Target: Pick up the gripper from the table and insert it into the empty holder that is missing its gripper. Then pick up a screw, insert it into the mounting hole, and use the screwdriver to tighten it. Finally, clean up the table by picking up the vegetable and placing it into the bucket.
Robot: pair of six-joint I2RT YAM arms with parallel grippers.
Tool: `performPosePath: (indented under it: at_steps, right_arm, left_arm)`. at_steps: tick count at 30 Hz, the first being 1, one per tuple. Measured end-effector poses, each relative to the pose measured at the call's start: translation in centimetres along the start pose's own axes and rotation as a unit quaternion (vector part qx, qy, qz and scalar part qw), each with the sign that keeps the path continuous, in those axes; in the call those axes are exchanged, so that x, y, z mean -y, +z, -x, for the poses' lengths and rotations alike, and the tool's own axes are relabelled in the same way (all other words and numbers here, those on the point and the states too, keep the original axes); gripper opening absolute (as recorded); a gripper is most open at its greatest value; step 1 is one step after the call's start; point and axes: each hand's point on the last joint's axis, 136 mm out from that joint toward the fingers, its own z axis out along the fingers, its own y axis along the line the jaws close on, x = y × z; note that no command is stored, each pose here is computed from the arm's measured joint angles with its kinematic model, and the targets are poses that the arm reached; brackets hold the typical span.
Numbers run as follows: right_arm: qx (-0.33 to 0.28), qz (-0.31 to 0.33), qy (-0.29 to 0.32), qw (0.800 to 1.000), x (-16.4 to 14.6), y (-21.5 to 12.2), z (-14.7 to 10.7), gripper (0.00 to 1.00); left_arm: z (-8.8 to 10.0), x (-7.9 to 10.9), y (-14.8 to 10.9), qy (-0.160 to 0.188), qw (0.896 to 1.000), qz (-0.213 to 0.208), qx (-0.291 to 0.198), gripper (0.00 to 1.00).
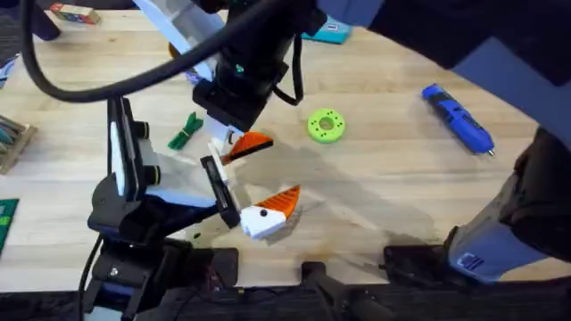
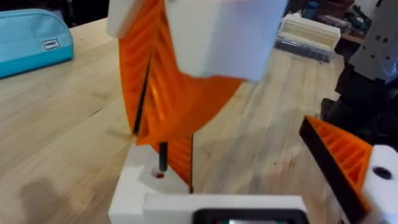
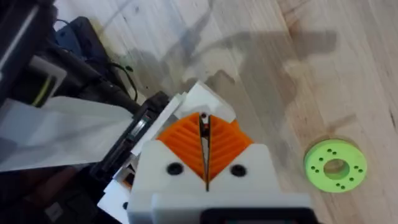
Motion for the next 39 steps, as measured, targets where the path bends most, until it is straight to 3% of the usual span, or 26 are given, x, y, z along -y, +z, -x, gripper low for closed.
performPosePath:
  at_steps: [39]
  right_arm:
    - [-0.017, 0.001, 0.002, 1.0, 0.3, 1.4, -0.1, 0.007]
  left_arm:
    - [0.0, 0.0, 0.0, -0.003, 1.0, 0.0, -0.001, 0.983]
